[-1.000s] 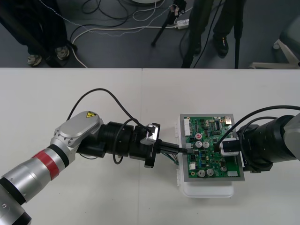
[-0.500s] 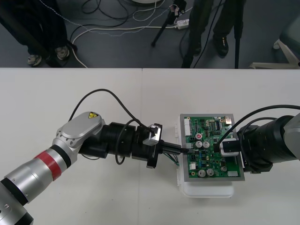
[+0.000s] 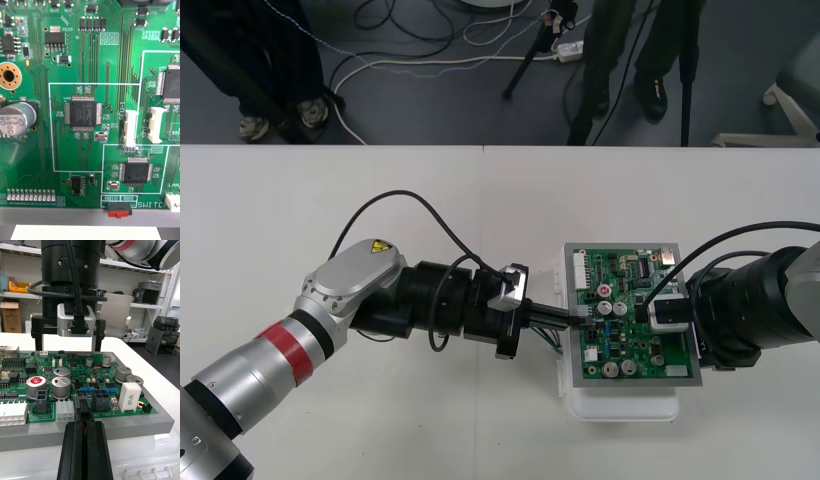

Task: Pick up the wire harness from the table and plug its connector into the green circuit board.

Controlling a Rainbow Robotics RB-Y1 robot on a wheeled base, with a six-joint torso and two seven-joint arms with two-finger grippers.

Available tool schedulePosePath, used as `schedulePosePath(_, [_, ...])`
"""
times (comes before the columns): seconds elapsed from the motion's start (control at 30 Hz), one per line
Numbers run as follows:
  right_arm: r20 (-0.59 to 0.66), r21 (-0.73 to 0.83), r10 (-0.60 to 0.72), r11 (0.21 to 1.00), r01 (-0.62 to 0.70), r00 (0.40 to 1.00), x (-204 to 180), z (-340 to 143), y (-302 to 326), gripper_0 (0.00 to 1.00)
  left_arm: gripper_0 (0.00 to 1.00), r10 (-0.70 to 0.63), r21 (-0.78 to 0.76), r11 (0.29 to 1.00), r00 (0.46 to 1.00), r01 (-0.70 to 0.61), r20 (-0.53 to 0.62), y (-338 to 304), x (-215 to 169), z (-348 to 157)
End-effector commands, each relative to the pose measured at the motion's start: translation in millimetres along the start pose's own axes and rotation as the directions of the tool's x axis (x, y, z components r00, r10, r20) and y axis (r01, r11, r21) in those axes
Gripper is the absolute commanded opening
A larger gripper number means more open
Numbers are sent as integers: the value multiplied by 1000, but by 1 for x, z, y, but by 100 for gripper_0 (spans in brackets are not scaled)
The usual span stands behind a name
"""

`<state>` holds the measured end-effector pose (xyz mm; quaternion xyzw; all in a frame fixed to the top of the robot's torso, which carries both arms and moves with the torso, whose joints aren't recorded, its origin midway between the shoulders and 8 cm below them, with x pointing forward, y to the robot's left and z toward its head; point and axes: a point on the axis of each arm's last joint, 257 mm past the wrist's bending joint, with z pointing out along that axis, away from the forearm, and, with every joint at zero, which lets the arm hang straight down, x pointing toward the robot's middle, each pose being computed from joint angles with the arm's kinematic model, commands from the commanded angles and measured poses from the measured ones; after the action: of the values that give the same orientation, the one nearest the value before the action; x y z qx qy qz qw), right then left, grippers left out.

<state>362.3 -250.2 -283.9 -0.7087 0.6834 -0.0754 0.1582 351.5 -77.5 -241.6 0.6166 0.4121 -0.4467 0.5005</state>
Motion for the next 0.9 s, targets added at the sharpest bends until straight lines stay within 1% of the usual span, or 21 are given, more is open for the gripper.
schedulePosePath(0.03, [40,7,7,1000,-7,999,-21,-5,-4,100,0,47,10,999,997,-47,54,1,-25,33])
schedulePosePath(0.3, [37,8,9,1000,-9,999,-20,-5,-5,100,0,42,7,999,998,-43,56,2,-25,31])
schedulePosePath(0.33, [35,10,7,1000,-7,999,-20,-5,-5,100,3,39,6,999,998,-39,57,2,-25,31])
schedulePosePath(0.37, [35,10,9,1000,-9,999,-20,-5,-5,100,9,41,7,999,997,-42,58,2,-26,32])
schedulePosePath(0.4, [35,9,8,1000,-8,999,-20,-4,-5,100,24,38,6,999,998,-39,59,3,-26,31])
schedulePosePath(0.43, [29,14,3,1000,-4,1000,-18,-4,-6,100,79,34,2,999,998,-34,58,3,-26,30])
schedulePosePath(0.47, [28,16,4,1000,-5,1000,-18,-5,-7,100,88,35,1,999,998,-35,59,4,-26,30])
schedulePosePath(0.5, [24,19,4,1000,-5,1000,-17,-4,-7,100,100,34,1,999,998,-35,58,5,-26,29])
schedulePosePath(0.9, [-11,43,10,999,-10,1000,-4,-7,-15,100,100,51,-19,999,999,-51,16,14,-18,3])
